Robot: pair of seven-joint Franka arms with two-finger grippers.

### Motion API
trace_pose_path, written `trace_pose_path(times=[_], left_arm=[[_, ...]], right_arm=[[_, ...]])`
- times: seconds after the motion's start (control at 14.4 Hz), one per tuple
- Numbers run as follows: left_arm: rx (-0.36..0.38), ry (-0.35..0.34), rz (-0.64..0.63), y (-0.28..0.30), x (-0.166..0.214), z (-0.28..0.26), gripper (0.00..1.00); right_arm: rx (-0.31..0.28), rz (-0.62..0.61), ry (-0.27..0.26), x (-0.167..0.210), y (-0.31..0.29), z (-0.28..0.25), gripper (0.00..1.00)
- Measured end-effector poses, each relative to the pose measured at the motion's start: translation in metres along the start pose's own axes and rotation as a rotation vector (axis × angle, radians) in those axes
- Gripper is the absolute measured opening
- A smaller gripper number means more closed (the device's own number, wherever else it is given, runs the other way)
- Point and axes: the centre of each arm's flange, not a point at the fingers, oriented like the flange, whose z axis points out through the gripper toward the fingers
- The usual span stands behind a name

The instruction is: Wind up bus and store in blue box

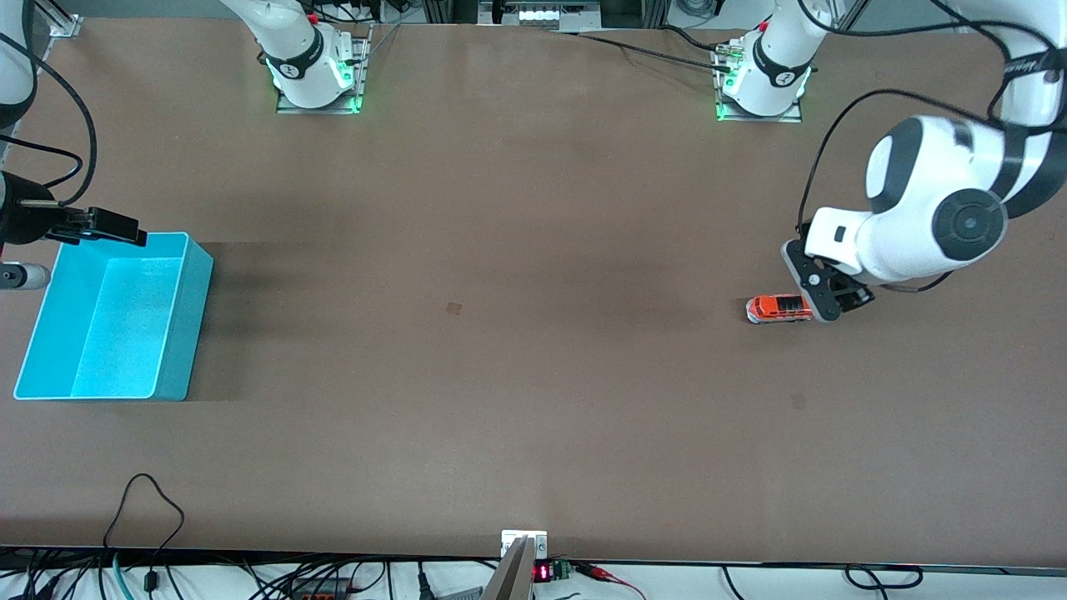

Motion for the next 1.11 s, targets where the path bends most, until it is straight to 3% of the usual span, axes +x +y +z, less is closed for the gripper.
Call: trace_pose_path(times=[0.42,0.63,0.83,0.97,1.04,1.11], left_arm=[[0.120,0.032,0.264,-0.016,-0.010,0.100,1.00],[0.147,0.051,0.311,-0.023,-0.019,0.136,1.00],[0.130,0.049,0.324,-0.020,-0.017,0.157,0.97],[0.116,0.045,0.331,-0.015,-0.015,0.163,0.93],[0.112,0.044,0.334,-0.013,-0.015,0.165,0.87],[0.110,0.044,0.337,-0.011,-0.014,0.167,0.75]], right_arm=[[0.000,0.000,-0.016,0.004,0.000,0.008,1.00],[0.000,-0.002,-0.017,0.004,-0.001,0.008,1.00],[0.000,-0.002,-0.017,0.004,-0.001,0.008,1.00],[0.000,-0.002,-0.017,0.004,-0.001,0.008,1.00],[0.000,-0.003,-0.017,0.004,-0.002,0.008,1.00],[0.000,-0.003,-0.017,0.004,-0.002,0.008,1.00]])
